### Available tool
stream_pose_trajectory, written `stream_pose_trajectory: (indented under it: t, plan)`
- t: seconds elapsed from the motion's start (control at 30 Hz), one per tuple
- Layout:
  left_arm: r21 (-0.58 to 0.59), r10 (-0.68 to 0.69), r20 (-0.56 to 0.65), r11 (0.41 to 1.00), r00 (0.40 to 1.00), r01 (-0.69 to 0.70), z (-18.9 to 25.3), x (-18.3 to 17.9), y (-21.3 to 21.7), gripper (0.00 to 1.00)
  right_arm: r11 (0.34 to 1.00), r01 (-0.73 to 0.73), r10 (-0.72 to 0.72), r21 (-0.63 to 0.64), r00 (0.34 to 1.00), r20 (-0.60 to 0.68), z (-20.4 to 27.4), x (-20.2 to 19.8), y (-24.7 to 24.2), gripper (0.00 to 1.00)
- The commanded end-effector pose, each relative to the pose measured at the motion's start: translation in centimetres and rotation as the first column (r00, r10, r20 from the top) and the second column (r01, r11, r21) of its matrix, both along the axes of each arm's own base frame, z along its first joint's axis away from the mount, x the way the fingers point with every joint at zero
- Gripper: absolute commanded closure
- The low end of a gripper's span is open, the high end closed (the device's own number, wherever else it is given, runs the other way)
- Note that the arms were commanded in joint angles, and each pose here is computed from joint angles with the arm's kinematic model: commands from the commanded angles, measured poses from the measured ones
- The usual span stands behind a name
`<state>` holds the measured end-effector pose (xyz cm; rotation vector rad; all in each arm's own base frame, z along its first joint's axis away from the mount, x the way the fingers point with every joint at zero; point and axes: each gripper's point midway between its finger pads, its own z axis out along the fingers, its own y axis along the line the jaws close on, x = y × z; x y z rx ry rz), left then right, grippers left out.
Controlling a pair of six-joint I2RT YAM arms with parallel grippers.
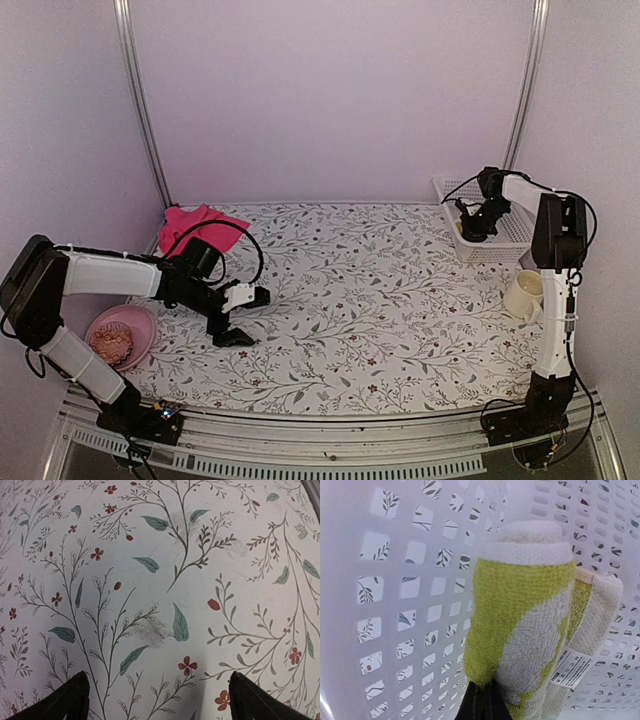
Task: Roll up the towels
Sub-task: Adjust the towel in the bin.
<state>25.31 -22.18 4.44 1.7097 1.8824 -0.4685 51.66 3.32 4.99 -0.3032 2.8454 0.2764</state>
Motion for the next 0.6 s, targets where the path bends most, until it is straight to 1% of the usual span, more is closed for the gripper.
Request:
stream_pose_trajectory:
  t: [0.0, 0.07, 0.17, 0.27, 0.37, 0.5, 0.57]
  plan:
    - [-0.013, 0.007, -0.01, 1.0, 1.0, -0.007, -0.3, 0.0, 0.2, 0.03, 0.993, -0.036, 0.03, 0.11, 0.998, 0.061, 3.0, 0.4, 1.8, 0.98]
    - [-0.011, 0.007, -0.011, 1.0, 1.0, -0.007, -0.3, 0.0, 0.2, 0.03, 0.991, -0.037, 0.029, 0.128, 0.998, 0.061, 3.0, 0.4, 1.7, 0.98]
    - [-0.01, 0.006, -0.012, 1.0, 1.0, -0.006, -0.4, -0.1, 0.2, 0.03, 0.994, -0.024, 0.021, 0.105, 0.999, 0.033, 2.2, 0.1, 1.2, 0.96]
    - [-0.01, 0.006, -0.013, 1.0, 1.0, -0.006, -0.4, 0.0, 0.2, 0.03, 0.996, -0.021, 0.019, 0.089, 1.0, 0.021, 1.9, -0.1, 0.9, 0.83]
    - [-0.009, 0.006, -0.014, 1.0, 1.0, -0.006, -0.4, 0.0, 0.2, 0.03, 0.998, -0.011, 0.009, 0.068, 0.999, 0.034, 2.5, 0.0, 0.5, 0.66]
    - [-0.011, 0.011, -0.011, 1.0, 1.0, -0.012, -0.2, 0.1, 0.2, 0.03, 0.999, -0.004, 0.0, 0.048, 0.996, 0.086, 5.1, 0.2, 0.1, 0.52]
    - [-0.012, 0.016, -0.007, 1.0, 1.0, -0.016, -0.1, 0.3, 0.2, 0.03, 0.999, -0.001, -0.003, 0.034, 0.993, 0.12, 6.7, 0.2, -0.1, 0.47]
